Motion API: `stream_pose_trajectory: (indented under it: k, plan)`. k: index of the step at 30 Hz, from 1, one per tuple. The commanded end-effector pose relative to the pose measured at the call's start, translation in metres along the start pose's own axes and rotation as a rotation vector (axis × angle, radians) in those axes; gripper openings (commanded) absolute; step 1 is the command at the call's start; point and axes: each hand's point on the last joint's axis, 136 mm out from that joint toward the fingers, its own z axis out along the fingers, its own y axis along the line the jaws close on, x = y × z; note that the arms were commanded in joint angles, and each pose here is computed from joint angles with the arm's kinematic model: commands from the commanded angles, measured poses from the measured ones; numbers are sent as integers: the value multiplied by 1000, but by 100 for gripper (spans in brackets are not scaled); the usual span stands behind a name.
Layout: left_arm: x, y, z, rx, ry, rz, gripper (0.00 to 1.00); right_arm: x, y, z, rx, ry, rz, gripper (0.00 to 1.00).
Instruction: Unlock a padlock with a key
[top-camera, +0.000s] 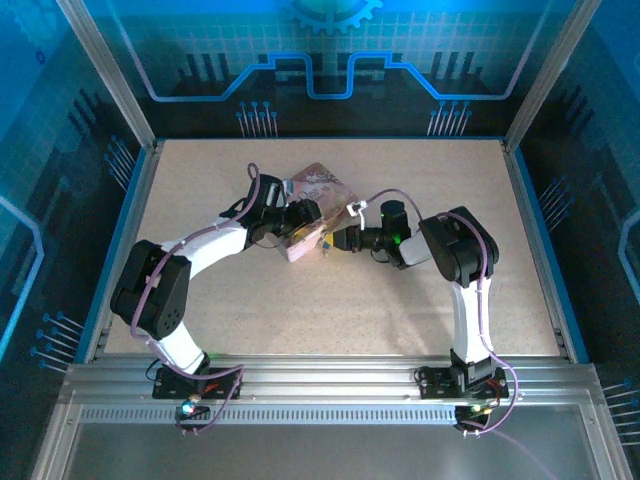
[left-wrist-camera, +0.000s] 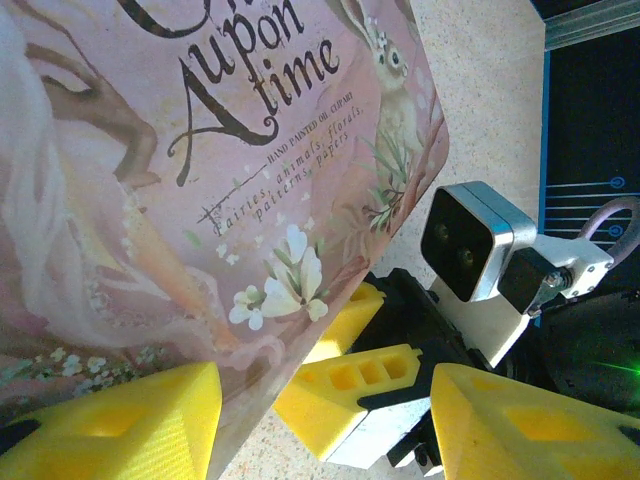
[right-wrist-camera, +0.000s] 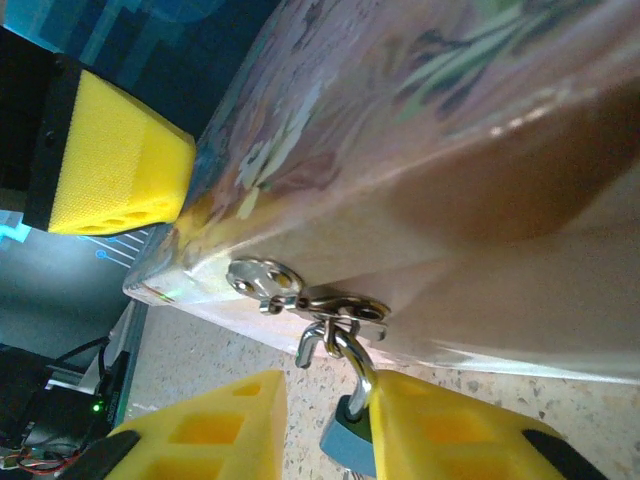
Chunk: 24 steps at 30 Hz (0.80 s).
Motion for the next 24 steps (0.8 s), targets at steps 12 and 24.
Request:
stream_pose_trajectory:
  k: [12,24]
  plan:
    - [4,11,1,-28,6,-4,58,-4,-1,-2,7,3,6,10]
    - [13,23,3,-52,19,-14,58,-17,-5,-9,54,-60,59,5]
